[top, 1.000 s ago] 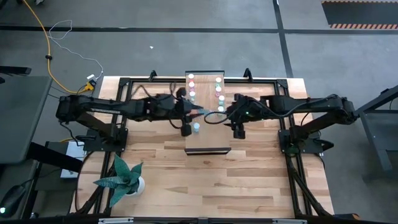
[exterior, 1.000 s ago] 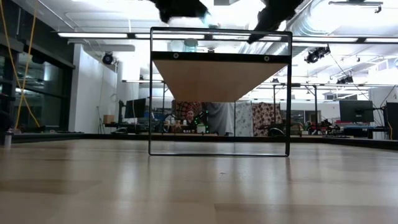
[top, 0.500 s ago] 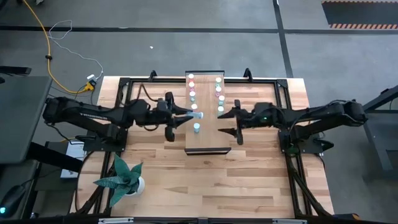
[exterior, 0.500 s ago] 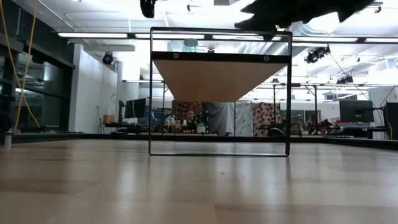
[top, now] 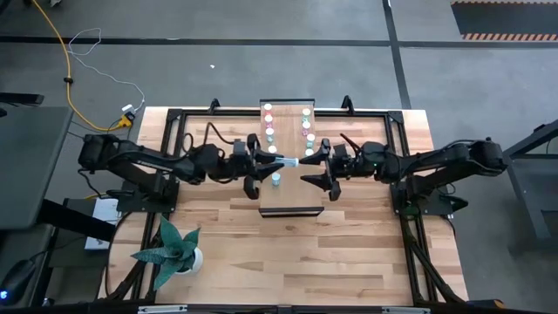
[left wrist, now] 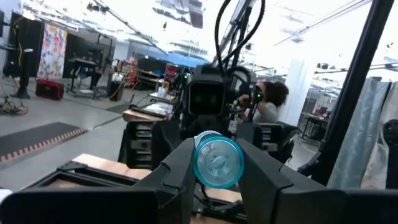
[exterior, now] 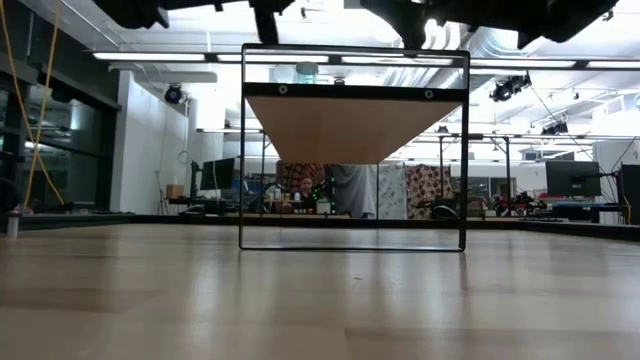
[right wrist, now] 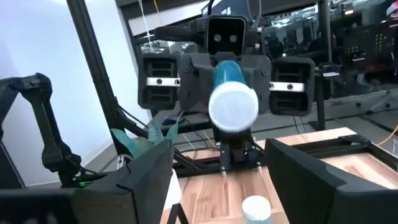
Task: Pick and place medicine bottles onto shelf by color
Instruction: Put the transparent blue pill bottle on the shelf
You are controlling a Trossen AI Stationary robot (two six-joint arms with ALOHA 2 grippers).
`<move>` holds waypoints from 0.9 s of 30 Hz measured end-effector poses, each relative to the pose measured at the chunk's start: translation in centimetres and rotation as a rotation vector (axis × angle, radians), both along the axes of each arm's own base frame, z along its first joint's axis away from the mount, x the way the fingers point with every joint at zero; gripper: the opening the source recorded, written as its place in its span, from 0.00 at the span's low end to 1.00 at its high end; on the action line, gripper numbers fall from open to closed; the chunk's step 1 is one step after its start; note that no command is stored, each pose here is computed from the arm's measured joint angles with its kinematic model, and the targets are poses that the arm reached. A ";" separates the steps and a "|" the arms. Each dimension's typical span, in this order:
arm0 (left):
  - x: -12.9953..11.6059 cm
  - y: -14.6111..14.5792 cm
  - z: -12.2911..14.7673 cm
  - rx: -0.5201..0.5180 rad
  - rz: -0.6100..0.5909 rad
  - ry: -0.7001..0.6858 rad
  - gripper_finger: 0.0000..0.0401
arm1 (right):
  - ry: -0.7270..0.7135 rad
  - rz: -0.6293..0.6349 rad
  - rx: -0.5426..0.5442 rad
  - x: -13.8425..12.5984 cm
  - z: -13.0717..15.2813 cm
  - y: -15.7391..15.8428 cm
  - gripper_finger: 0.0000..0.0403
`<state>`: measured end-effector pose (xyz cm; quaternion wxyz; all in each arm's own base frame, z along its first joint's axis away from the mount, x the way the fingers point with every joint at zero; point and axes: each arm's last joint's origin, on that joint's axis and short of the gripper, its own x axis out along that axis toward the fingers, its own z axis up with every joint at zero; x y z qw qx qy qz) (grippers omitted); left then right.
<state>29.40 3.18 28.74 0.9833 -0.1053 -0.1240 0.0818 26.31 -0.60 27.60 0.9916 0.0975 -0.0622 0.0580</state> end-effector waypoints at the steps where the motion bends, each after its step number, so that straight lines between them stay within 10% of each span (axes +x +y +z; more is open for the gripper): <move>1: 0.3 0.0 -0.1 -0.002 -0.001 0.003 0.21 | -0.002 -0.002 -0.001 0.0 0.1 -0.1 0.61; 27: 1.3 0.6 -0.7 -0.111 0.007 0.012 0.21 | -0.005 -0.002 -0.006 2.8 2.0 -0.8 0.72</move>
